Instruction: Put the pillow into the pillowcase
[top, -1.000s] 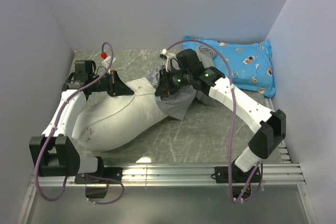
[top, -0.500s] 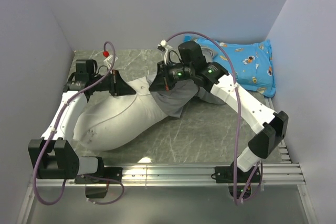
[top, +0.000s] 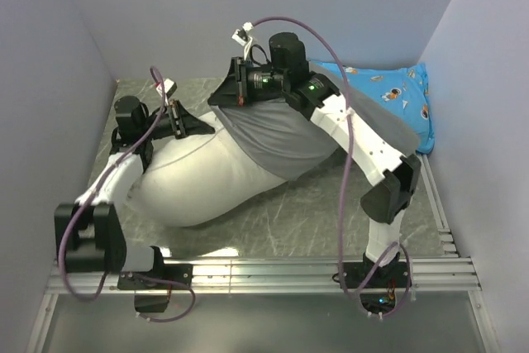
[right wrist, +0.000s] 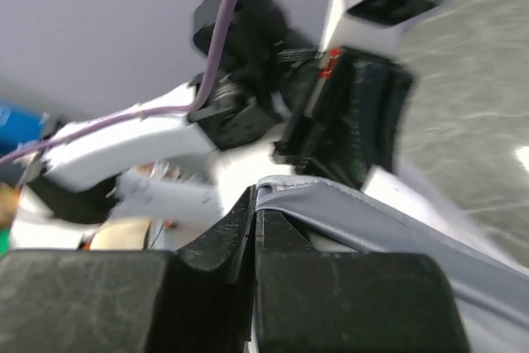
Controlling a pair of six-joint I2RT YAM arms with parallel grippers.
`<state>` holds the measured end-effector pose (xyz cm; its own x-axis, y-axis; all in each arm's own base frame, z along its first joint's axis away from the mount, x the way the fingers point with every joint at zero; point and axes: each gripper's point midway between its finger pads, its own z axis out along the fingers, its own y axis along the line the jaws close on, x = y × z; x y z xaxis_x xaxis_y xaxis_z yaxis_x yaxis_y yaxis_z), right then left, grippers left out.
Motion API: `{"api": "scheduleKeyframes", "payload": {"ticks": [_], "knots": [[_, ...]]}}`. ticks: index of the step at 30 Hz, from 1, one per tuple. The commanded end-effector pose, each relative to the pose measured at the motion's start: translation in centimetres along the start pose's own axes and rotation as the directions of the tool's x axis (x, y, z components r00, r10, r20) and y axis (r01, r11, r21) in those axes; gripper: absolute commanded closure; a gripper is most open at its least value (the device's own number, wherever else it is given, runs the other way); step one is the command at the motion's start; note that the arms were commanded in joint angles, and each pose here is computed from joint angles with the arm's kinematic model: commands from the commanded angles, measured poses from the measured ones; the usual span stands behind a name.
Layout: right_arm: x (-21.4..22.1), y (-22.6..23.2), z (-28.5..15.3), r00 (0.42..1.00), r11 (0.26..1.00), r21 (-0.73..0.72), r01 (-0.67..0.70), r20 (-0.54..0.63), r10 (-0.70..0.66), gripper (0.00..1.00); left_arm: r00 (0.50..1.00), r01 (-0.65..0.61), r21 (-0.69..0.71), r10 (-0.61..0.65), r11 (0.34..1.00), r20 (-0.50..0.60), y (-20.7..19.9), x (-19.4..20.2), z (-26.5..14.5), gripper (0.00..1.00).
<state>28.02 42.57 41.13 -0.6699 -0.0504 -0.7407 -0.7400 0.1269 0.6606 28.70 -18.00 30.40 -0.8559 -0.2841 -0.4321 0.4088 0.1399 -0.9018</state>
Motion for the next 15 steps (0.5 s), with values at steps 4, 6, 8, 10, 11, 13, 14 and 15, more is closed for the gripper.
{"api": "scheduleKeyframes", "payload": {"ticks": [4,6,8,10,11,13,14,15], "knots": [[-0.5,-14.4,2.5,0.99,0.944,0.31,-0.115,0.116,0.083,1.0,0.994,0.105,-0.23,-0.096,0.967,0.051,10.7,-5.1,-2.0,0.93],[0.6,-18.4,3.3,0.99,0.916,0.379,-0.13,0.105,0.097,1.0,1.0,-0.02,-0.326,0.024,0.945,0.008,12.8,-7.2,-3.0,0.76],[0.2,-20.5,3.4,0.99,0.904,0.412,-0.116,0.119,0.073,1.0,0.986,-0.161,-0.434,0.162,0.886,-0.034,14.7,-9.1,-4.5,0.58],[-1.0,-20.8,3.3,0.993,0.894,0.446,-0.052,0.119,-0.002,0.62,0.962,-0.245,-0.497,0.272,0.833,-0.02,14.3,-12.7,-6.4,0.37],[-1.7,-20.8,2.9,0.992,0.886,0.463,-0.031,0.125,-0.031,0.3,0.945,-0.282,-0.546,0.327,0.789,-0.016,14.4,-14.0,-7.6,0.32],[-3.7,-19.3,2.0,0.984,0.879,0.475,0.04,0.134,-0.117,0.13,0.915,-0.32,-0.6,0.404,0.733,0.004,13.6,-16.4,-10.0,0.25],[-5.0,-17.9,0.8,0.977,0.868,0.493,0.061,0.148,-0.153,0.12,0.889,-0.369,-0.634,0.456,0.68,-0.028,13.6,-17.2,-10.9,0.25],[-5.5,-17.4,-0.3,0.972,0.854,0.512,0.09,0.143,-0.189,0.12,0.861,-0.414,-0.653,0.505,0.634,-0.055,12.9,-17.9,-11.7,0.24]]}}
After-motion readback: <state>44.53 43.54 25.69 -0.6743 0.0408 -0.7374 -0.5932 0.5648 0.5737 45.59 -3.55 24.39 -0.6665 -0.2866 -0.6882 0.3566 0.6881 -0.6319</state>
